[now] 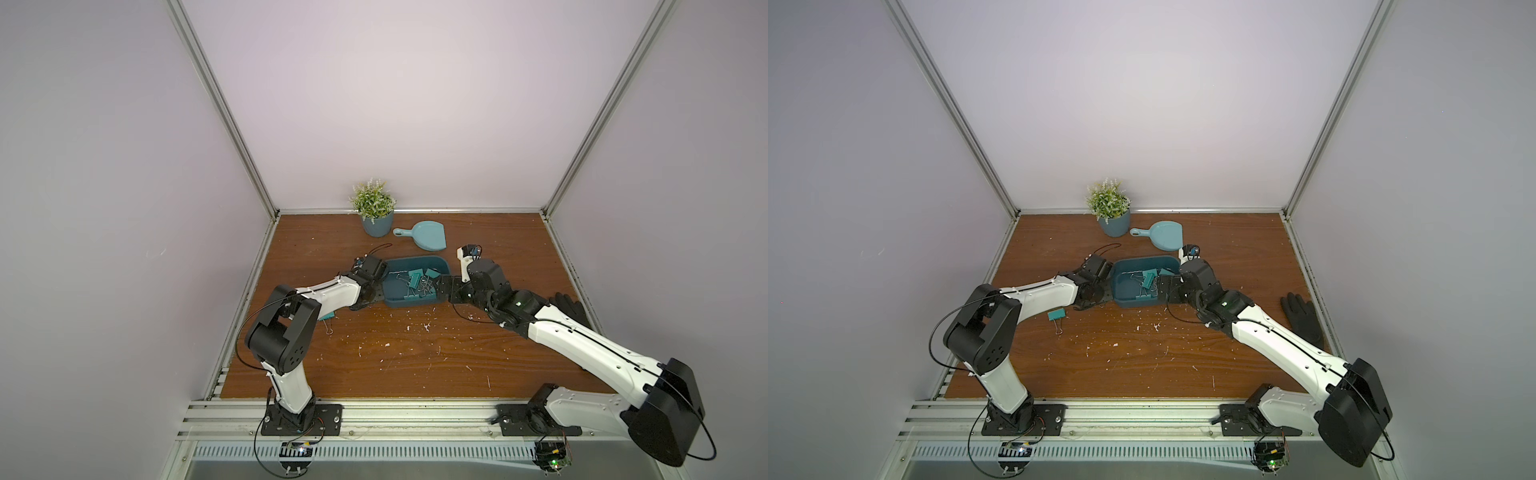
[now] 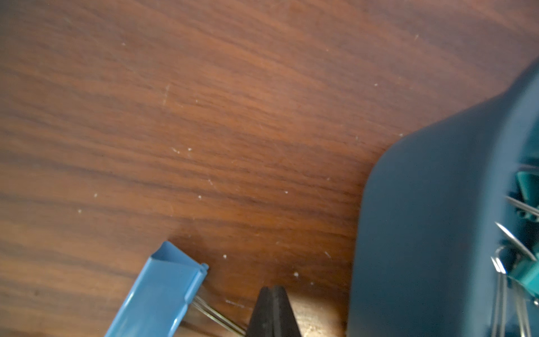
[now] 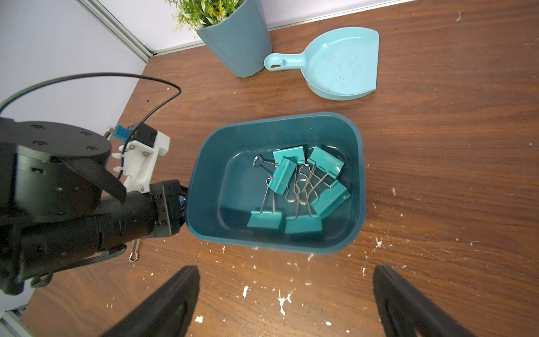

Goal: Take out the binder clips from the storage box
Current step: Adjust the binder clip at the center of the board.

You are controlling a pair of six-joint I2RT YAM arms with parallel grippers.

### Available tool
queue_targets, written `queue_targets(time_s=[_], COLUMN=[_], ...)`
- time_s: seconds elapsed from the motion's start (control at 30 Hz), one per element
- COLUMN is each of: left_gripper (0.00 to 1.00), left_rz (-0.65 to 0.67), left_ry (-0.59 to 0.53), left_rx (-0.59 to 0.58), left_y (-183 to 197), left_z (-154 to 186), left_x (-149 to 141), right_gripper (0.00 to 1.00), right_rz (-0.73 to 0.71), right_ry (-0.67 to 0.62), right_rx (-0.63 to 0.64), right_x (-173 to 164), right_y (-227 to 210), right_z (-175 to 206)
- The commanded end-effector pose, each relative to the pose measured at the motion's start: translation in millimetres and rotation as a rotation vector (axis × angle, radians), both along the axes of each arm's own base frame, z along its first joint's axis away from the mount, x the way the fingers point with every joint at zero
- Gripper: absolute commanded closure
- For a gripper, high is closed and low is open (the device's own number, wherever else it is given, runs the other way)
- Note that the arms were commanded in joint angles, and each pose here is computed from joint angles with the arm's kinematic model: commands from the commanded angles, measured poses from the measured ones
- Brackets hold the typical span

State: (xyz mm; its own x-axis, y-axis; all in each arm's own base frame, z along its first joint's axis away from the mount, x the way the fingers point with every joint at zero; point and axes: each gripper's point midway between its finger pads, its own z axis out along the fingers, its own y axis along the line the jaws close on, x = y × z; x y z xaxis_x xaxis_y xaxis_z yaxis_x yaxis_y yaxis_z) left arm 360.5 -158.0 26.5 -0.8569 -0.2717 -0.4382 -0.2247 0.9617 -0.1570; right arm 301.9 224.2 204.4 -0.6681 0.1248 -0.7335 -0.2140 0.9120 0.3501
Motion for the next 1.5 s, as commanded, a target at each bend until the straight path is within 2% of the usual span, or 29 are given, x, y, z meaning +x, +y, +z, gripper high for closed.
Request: queue_targets(time_s=[0.0,0.57,0.73,0.9,1.03,1.1,1.47], left_gripper=[0.92,0.87,0.83,0.79,0.82,0.80,0.80], left_rz=[0.024,0.053,0.028,0.035,0.044,0.031,0.031], left_ry=[0.033,0.082,0.055,0.013,0.013,0.008,0.053], left_rx=[0.003,-0.006,-0.028,0.008,0.018,0.016,0.070], left_y=[9.1,50.5,46.7,50.8,57.1,54.4,62.8], left_z=[-11.2,-20.0,-5.5,12.6,11.8,11.0,-9.0], left_x=[-10.2,-95.6,-93.7,-76.0,-63.5,-59.6,-66.6], right_gripper=[0.01,0.01,0.01,0.01,0.01,0.01,0.01], right_rz=[0.000,0.030,0.037,0.040,0.042,0.040,0.037], right_ry=[-0.023,-0.015,-0.016,-0.015,-0.013,-0.013,-0.011], right_rx=[0.026,0.041,0.041,0.043,0.043,0.041,0.039], right_x=[-1.9,-2.1,-2.0,-3.1,-4.3,-4.8,-5.7], right_y=[0.4,9.9,13.2,14.9,16.1,15.6,14.8], right_z=[10.3,9.0,10.5,10.0,8.8,8.0,6.5])
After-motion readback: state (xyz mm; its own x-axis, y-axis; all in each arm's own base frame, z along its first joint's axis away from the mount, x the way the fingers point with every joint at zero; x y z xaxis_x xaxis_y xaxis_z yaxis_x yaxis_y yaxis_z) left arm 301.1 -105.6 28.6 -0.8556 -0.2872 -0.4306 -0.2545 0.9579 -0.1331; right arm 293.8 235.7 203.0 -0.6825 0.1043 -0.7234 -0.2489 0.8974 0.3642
